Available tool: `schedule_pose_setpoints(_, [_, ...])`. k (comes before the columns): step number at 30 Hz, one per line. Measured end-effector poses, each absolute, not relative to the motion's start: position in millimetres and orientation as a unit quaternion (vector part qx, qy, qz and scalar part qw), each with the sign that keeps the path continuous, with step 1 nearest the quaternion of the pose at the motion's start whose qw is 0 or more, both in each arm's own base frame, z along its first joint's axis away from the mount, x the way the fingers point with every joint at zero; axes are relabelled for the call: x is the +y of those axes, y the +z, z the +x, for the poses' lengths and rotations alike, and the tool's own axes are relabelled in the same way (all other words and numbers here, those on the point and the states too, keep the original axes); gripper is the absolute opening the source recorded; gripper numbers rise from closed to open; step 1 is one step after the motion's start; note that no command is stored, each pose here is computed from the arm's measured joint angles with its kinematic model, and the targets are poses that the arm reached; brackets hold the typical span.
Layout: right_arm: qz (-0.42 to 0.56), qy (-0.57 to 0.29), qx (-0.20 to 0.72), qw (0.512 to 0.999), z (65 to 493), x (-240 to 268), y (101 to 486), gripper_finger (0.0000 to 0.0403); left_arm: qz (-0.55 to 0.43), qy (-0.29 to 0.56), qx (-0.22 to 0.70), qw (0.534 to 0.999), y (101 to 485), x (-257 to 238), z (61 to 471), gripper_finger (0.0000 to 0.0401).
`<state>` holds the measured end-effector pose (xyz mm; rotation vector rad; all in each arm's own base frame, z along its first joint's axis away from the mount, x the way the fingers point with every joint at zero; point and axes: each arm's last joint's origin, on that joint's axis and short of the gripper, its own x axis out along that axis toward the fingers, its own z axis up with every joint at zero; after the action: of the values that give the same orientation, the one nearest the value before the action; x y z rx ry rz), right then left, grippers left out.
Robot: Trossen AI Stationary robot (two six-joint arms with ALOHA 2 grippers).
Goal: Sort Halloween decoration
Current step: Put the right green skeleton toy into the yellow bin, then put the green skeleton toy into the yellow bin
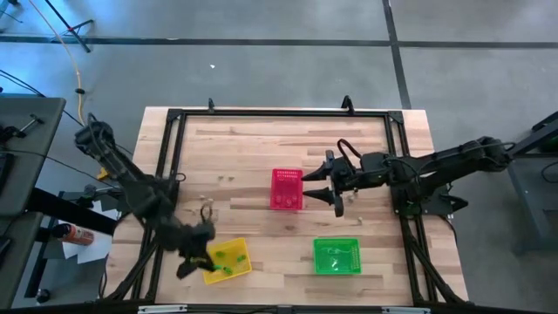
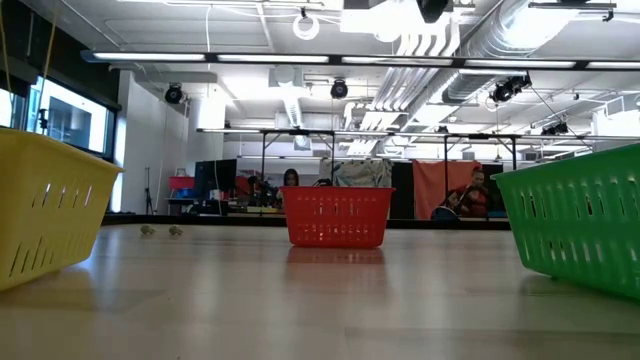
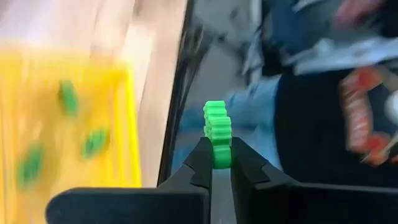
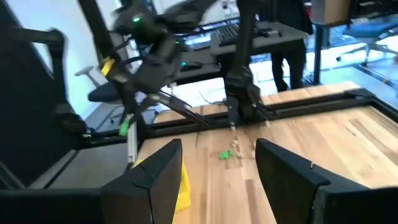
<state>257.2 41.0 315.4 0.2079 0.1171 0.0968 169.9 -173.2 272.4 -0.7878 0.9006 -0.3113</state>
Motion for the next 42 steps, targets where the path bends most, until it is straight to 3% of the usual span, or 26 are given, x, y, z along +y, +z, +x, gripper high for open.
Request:
schedule_pose_setpoints(4, [0.105,0.033,0.072,0.991,257.7,35.1,312.5,0.0199,-0.343,-0.115,0.497,0.789,244.1,-198.3,161.1,0.0007])
schedule_pose_setpoints(13, [0.106,0.004,0.086,0.991,258.7,20.7,309.3,0.0199,-0.249,-0.064,0.526,0.810,191.7,-208.9,190.8,0.0007])
schedule_pose_setpoints(19, [0.107,-0.004,0.086,0.991,259.0,16.4,309.1,0.0199,-0.183,-0.051,0.532,0.825,183.5,-191.5,204.9,0.0007])
schedule_pose_setpoints(28, [0.110,-0.007,0.106,0.988,258.3,16.3,305.3,0.0199,-0.115,-0.103,0.550,0.821,181.6,-184.5,207.9,0.0011])
schedule_pose_setpoints(42, [0.131,-0.008,0.115,0.985,257.9,16.7,303.6,0.0199,-0.123,-0.097,0.548,0.822,181.8,-182.7,209.9,0.0117])
